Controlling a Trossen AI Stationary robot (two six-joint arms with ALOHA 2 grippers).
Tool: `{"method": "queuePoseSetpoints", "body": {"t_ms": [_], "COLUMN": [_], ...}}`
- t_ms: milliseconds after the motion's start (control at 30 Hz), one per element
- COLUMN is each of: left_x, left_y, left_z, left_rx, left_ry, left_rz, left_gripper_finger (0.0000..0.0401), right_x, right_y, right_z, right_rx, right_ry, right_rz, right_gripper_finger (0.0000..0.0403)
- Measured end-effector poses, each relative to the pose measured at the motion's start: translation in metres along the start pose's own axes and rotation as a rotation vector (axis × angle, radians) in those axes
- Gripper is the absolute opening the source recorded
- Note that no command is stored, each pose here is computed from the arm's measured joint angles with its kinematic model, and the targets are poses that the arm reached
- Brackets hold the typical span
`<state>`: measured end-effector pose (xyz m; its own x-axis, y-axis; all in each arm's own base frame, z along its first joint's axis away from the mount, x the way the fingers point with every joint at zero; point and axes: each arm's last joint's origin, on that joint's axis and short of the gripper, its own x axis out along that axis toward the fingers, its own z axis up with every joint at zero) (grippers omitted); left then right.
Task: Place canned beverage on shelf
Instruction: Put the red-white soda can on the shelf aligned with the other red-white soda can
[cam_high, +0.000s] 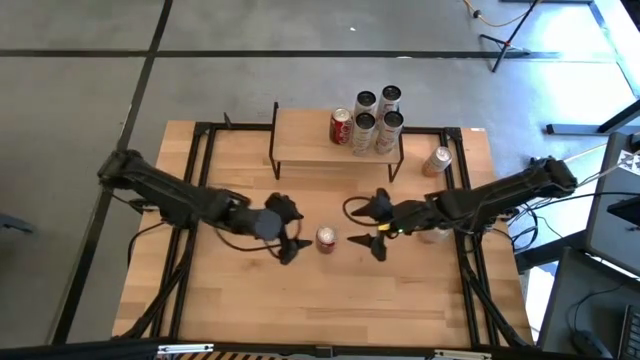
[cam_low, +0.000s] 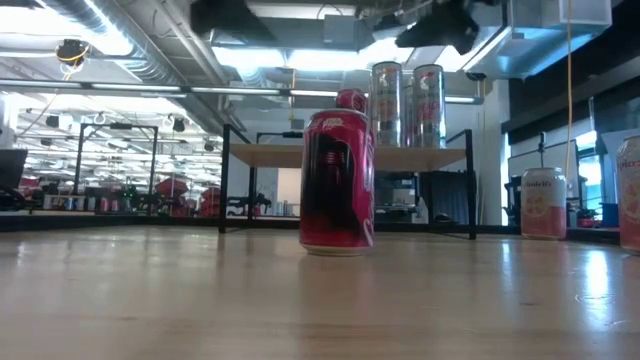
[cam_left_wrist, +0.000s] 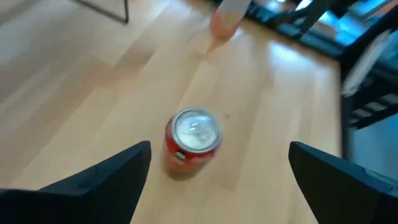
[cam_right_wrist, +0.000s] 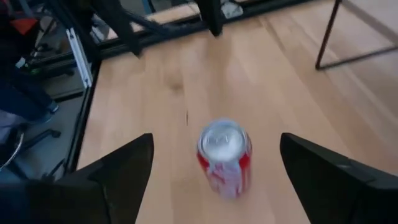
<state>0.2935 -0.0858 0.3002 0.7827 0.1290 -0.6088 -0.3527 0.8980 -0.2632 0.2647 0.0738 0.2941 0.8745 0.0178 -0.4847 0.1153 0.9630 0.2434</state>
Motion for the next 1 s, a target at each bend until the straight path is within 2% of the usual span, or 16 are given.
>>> {"method": "queuePoseSetpoints", "body": {"t_ms": [133,267,500,600,667,800,1000], "left_x": [0.042,0.074,0.09,0.092,0.095,0.103,0.114], "left_y": [0.001,0.002,0.005,0.0,-0.004,-0.003,-0.01], "left_z": [-0.01,-0.017,-0.022,-0.019,-0.02,-0.027,-0.041], "left_rx": [0.0,-0.054,-0.22,-0.26,-0.275,-0.306,-0.288], "left_ry": [0.055,0.025,-0.045,-0.088,-0.114,-0.126,-0.103], "left_rz": [0.038,0.11,0.204,0.164,0.148,0.198,0.204], "left_gripper_finger": [0.0377,0.0377,0.0377,0.0377,0.0377,0.0377,0.0377], "right_x": [-0.025,-0.043,-0.057,-0.058,-0.059,-0.06,-0.06], "right_y": [0.001,0.004,0.01,0.012,0.012,0.01,0.008], "right_z": [-0.002,-0.008,-0.021,-0.024,-0.026,-0.03,-0.033], "right_rx": [0.026,0.022,-0.008,-0.027,-0.04,-0.071,-0.107], "right_ry": [0.032,0.052,0.101,0.124,0.141,0.176,0.225], "right_rz": [0.008,-0.034,-0.074,-0.074,-0.081,-0.1,-0.09], "right_gripper_finger": [0.0335,0.0335,0.0335,0.0335,0.0335,0.0335,0.0335]}}
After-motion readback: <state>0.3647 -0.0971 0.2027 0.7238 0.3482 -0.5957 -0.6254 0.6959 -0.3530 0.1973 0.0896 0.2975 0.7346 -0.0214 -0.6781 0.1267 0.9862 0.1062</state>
